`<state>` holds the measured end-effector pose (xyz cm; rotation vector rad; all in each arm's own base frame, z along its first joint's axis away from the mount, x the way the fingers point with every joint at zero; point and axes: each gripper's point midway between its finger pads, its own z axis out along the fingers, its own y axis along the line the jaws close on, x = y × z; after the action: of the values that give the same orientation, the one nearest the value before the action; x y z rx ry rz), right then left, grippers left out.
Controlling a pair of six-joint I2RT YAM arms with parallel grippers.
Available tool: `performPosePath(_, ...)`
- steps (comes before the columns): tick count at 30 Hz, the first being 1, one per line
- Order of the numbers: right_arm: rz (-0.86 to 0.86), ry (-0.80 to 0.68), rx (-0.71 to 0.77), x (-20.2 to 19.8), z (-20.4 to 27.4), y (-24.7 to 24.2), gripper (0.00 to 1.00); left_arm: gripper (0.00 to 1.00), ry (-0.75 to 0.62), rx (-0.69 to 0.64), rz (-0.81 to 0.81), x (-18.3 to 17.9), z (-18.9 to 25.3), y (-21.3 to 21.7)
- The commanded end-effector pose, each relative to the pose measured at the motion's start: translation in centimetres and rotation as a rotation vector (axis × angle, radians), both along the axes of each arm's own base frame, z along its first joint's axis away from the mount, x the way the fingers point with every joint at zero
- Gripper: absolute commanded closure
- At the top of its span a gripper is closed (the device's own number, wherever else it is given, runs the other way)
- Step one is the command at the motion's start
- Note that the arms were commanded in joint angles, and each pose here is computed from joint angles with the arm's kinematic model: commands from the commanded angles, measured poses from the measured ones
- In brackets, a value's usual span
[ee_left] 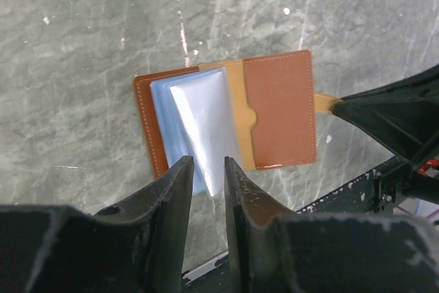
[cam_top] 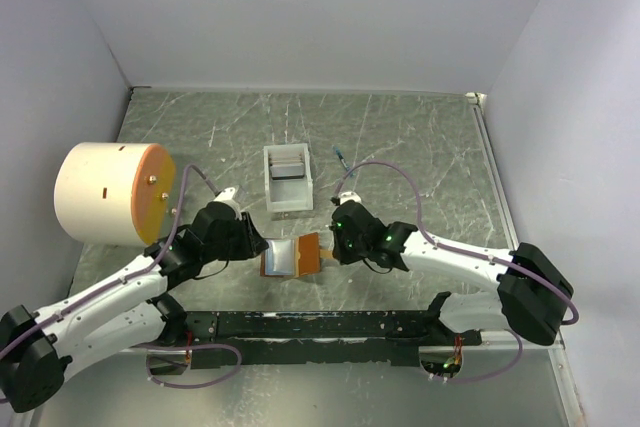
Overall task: Put the credit cards into the card holder
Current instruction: Open the card holder at the center of the board.
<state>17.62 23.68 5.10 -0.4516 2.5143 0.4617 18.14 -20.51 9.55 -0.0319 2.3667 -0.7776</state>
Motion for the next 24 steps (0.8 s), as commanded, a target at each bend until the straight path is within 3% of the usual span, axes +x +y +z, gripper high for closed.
performPosePath(1, -0.037, -0.025, -0.002, 0.4, -0.1, -0.8, 1.00, 0.66, 0.015, 0.052, 0.083, 0.6, -0.9, 1.3)
performPosePath(10, -0.034, -0.015, 0.018, 0.1, -0.1, -0.7, 1.00, 0.79, 0.092, 0.034, 0.027, -0.2, -3.5, -0.1)
performPosePath(14, -0.033, -0.015, 0.025, 0.0, 0.0, -0.7, 1.00, 0.74, 0.114, 0.021, -0.011, -0.4, -4.0, -1.1)
performPosePath(24, -0.030, -0.010, 0.050, -0.2, 0.4, -0.4, 1.00, 0.76, 0.165, 0.005, -0.054, -0.7, -5.3, -2.3)
